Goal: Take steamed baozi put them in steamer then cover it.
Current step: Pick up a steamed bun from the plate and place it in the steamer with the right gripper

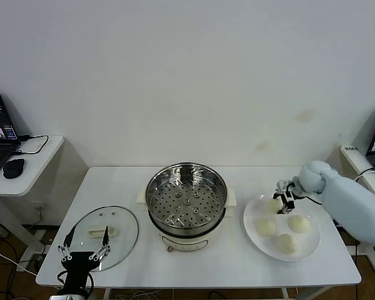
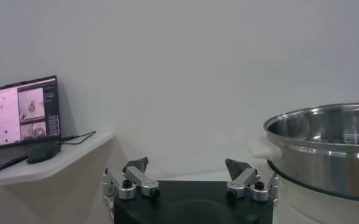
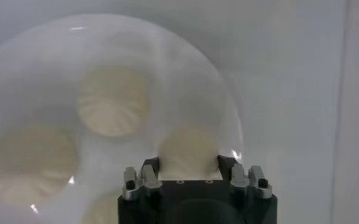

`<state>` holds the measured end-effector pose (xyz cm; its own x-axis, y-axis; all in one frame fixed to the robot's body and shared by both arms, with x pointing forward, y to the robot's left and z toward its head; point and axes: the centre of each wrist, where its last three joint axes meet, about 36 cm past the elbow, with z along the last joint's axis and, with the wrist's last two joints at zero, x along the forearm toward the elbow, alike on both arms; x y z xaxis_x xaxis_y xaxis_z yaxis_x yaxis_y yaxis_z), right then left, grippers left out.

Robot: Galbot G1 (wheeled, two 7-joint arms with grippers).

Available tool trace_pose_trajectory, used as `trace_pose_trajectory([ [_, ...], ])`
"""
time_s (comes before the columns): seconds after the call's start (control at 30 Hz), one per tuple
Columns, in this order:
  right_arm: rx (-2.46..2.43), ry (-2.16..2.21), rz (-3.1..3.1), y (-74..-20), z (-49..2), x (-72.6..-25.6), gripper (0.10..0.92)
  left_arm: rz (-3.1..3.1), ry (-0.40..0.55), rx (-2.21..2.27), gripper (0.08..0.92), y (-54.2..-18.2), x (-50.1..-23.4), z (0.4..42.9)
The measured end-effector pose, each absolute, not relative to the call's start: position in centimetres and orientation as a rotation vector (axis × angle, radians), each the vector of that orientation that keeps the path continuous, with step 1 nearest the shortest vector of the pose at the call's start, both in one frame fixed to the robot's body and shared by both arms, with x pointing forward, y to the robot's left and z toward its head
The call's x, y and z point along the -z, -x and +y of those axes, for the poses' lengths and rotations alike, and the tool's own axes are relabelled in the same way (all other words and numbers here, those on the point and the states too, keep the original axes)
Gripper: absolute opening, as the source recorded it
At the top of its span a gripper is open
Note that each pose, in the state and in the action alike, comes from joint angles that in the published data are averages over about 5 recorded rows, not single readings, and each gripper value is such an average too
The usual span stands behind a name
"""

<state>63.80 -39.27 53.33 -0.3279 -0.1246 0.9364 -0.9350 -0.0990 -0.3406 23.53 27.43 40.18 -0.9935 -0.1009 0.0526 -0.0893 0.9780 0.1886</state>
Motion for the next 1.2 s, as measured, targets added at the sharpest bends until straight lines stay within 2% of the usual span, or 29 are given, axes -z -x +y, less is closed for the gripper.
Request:
trace_pose_trajectory([
  [0.27,-1.61,-1.271,-1.595,-64.2,-36.7,-62.8,0.611,-3.072,-0.136,0.275,0.823,-23.8,-40.3,27.5],
  [0.57,-1.796,-1.487,-1.605,-64.3,-28.0,-70.2,0.611,-3.082,-0.144,0.272,0.823,-24.1,-40.5,28.0],
  [0.83,-1.973,-1.691,-1.441,-64.5,-19.4,-70.3,0.611,-3.09,-0.174,0.261,0.823,-24.0,-40.8,28.2],
  [1.2,-2.228,-1.833,-1.093,-65.5,-11.7,-65.3,0.611,-3.1,-0.201,0.266,0.823,-23.7,-41.6,28.5],
])
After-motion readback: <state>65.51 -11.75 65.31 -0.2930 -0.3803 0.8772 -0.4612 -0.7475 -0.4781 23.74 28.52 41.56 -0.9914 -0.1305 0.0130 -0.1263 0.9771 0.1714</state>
